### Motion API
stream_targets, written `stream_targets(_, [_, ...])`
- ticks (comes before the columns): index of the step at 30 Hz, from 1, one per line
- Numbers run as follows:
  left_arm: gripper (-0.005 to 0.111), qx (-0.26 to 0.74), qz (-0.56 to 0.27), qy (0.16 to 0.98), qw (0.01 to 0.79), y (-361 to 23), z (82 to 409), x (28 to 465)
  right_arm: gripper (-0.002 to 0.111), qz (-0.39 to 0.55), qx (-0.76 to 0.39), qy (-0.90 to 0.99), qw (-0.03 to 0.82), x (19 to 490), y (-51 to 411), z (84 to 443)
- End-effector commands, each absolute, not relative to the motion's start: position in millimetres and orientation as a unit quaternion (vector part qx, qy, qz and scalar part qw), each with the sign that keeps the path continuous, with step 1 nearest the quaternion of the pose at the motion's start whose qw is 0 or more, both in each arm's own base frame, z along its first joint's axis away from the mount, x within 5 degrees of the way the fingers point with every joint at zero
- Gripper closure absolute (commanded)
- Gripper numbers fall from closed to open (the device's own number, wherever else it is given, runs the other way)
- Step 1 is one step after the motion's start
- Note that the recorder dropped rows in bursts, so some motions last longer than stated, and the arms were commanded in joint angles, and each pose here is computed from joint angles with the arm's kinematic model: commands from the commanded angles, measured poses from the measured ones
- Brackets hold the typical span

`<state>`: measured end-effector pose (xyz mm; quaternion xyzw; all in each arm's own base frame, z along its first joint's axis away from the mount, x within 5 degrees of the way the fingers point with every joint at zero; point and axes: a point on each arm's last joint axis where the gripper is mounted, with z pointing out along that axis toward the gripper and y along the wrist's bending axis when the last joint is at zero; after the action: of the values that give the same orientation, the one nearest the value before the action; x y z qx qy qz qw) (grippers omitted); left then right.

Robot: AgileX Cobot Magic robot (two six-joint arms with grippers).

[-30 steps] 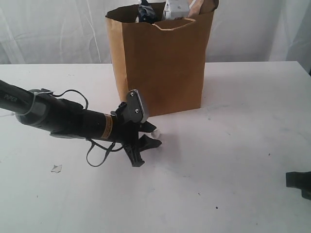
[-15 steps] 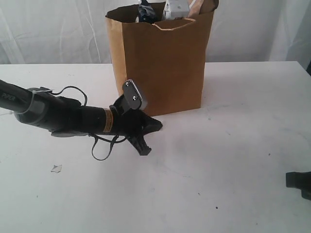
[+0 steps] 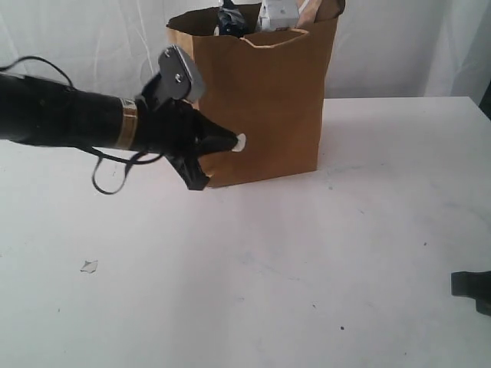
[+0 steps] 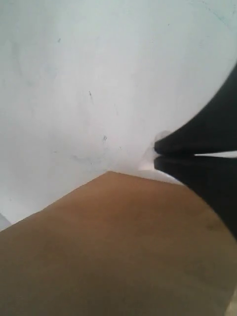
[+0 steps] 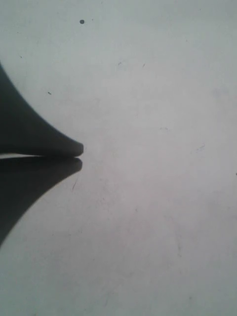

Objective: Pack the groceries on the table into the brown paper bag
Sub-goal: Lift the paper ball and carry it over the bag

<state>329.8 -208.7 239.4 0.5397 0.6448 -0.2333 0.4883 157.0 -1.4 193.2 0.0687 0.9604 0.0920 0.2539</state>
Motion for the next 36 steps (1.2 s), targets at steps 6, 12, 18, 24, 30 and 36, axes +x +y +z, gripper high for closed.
stream_targets(6, [0.107,0.436,-0.224,0.641,0.591,-145,319,330,0.108,0.091,0.071,0.961,0.253,156,-1,192])
stream_targets(12, [0.107,0.354,-0.211,0.581,0.702,-128,338,346,0.108,0.094,0.070,0.962,0.246,155,-1,191])
stream_targets(18, [0.107,0.267,-0.280,0.516,0.764,-129,328,364,0.108,0.095,0.069,0.963,0.242,154,-1,191])
stream_targets(24, [0.107,0.265,-0.280,0.522,0.761,-136,313,396,0.108,0.095,0.069,0.963,0.242,154,-1,191])
stream_targets(30, [0.107,0.299,-0.271,0.523,0.751,-147,322,423,0.108,0.096,0.069,0.963,0.241,154,0,191])
stream_targets(36, [0.107,0.376,-0.222,0.551,0.711,-176,311,431,0.108,0.097,0.069,0.964,0.239,153,0,190])
